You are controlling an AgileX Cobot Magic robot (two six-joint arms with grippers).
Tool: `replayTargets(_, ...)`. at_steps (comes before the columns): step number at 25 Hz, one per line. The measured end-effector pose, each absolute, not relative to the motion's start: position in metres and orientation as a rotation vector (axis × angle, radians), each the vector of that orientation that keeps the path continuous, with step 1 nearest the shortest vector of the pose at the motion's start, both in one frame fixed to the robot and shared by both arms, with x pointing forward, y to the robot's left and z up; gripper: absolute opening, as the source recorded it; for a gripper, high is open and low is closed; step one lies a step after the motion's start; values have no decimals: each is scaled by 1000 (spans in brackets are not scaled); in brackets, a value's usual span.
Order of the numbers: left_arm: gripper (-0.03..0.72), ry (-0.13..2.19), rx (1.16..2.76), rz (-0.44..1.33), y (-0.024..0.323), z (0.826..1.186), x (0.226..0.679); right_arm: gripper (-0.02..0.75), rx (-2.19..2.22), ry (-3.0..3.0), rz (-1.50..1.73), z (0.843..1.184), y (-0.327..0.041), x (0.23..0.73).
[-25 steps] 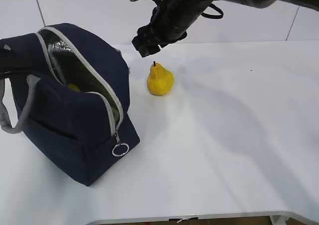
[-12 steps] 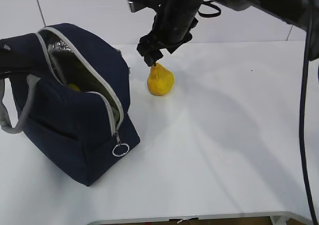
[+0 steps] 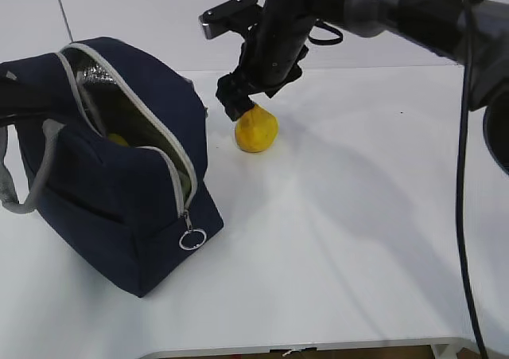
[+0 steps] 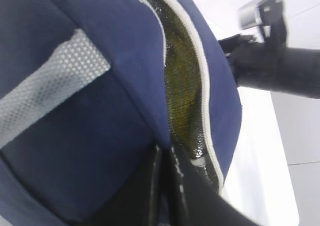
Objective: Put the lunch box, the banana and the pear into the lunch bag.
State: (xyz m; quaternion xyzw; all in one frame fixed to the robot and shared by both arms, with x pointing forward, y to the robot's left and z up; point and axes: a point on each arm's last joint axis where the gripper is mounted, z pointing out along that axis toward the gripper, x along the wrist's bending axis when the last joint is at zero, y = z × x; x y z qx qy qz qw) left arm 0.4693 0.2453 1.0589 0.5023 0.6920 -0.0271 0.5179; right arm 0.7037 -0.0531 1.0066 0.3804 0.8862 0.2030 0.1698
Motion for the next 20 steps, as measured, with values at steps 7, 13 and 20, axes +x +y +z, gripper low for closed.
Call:
replayTargets(7,-17,1661,1205,-65,245,1059,469,659,1075,2504,593,1000,-52,708)
replayTargets(13,-17,1661,1205,-65,245,1059,469,645,1068,2491,609,995,-50,711)
replayTargets(20,-17,1661,1205,-65,245,1059,469,628,1062,2484,619,991,-49,713)
